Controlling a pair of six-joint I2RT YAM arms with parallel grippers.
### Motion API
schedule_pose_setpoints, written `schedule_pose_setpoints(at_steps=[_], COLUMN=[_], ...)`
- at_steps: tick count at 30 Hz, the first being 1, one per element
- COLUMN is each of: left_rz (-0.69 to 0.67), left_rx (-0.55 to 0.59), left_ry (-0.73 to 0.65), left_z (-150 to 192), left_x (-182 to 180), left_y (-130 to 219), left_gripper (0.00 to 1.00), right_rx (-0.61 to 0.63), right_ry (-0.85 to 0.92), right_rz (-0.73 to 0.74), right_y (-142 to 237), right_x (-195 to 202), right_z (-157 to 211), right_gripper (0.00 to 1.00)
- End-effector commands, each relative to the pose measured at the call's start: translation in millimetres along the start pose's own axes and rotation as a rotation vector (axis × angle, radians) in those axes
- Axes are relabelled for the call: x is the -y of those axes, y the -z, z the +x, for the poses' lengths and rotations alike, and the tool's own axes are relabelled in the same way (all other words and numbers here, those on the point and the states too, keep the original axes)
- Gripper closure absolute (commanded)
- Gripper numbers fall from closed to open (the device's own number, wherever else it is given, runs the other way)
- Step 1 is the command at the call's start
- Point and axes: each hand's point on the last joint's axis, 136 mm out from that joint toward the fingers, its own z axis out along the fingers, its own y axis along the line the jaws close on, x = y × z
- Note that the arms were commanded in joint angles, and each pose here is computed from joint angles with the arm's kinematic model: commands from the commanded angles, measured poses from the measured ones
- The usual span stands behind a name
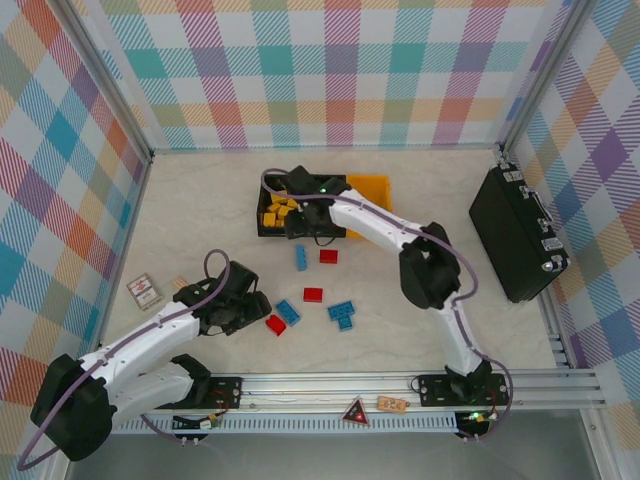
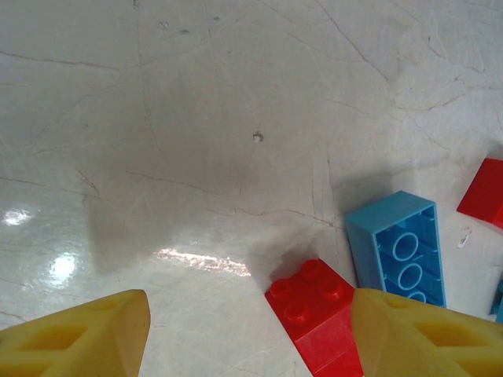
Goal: Sort the legos into containers by color
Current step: Place the lego in the container, then pick up the lego from the center of the table.
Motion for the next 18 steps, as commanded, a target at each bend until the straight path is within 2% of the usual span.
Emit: schedule_pose_setpoints(at_steps=[1, 10, 18], left_rz=[0.031, 0.021, -0.032], left_rx=[0.006, 0.036, 0.061], left_ry=[-0.017, -0.109, -0.195], left_z=[-4.8, -27.5, -60.0], left_x=[18.0, 57.4, 101.7], left_y=[4.7, 1.1, -19.3], left_gripper=[0.32, 0.32, 0.33], right_rx=[0.089, 0.099, 0.073], right_ry=[-0.03, -0.102, -0.179], right_rz=[-0.066, -0.058, -0.018], right_y=[31.5, 66.4, 75.5], right_x=[-4.6, 33.7, 69.7], right_z=[-0.8, 59.3, 114.3], right_gripper=[0.38, 0.36, 0.35])
